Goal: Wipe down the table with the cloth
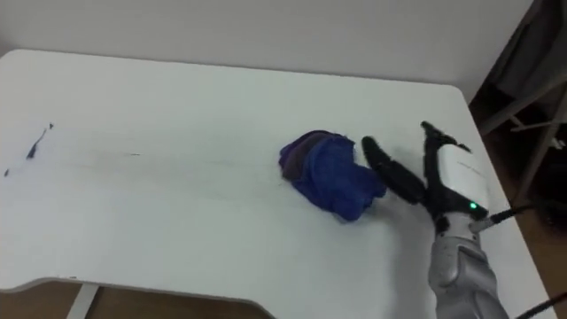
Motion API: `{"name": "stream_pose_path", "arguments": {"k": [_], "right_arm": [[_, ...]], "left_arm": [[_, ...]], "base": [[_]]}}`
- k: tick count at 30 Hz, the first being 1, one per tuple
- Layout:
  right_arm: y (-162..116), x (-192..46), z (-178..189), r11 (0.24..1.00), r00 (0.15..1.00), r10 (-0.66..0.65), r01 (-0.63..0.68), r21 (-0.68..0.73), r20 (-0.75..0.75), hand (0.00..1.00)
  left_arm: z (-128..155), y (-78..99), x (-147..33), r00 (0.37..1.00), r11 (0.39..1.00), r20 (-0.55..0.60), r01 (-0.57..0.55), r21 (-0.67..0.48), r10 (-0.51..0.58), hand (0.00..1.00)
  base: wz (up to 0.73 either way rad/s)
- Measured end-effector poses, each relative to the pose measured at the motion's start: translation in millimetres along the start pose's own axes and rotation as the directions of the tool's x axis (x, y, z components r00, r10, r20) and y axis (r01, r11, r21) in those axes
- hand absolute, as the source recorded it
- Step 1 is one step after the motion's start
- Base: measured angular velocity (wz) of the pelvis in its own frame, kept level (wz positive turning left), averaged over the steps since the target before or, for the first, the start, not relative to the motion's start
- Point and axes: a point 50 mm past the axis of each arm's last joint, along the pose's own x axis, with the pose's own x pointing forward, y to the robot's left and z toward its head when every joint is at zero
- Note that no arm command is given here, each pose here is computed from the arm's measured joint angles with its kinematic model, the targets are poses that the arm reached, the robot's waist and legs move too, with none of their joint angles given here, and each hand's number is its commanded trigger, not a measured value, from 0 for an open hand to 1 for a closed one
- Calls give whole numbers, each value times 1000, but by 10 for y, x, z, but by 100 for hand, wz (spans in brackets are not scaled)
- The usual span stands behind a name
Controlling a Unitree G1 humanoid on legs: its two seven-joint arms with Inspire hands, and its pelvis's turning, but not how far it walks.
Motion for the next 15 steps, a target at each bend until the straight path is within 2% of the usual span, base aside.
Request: {"name": "stream_pose_path", "arguments": {"k": [4, 10, 15], "right_arm": [[-285, 70, -152, 988, 988, -141, 144, 51, -71, 0], [-546, 41, -504, 941, 932, -261, 304, 149, -253, 0], [-684, -138, -873, 892, 850, -321, 420, 170, -417, 0]], "left_arm": [[-104, 9, -2, 999, 999, -40, 30, -29, -31, 0], [-143, 42, -1, 998, 998, -59, 33, -54, -36, 0], [-164, 137, 10, 997, 995, -73, -5, -102, -2, 0]], "base": [[-14], [-14], [-3]]}}
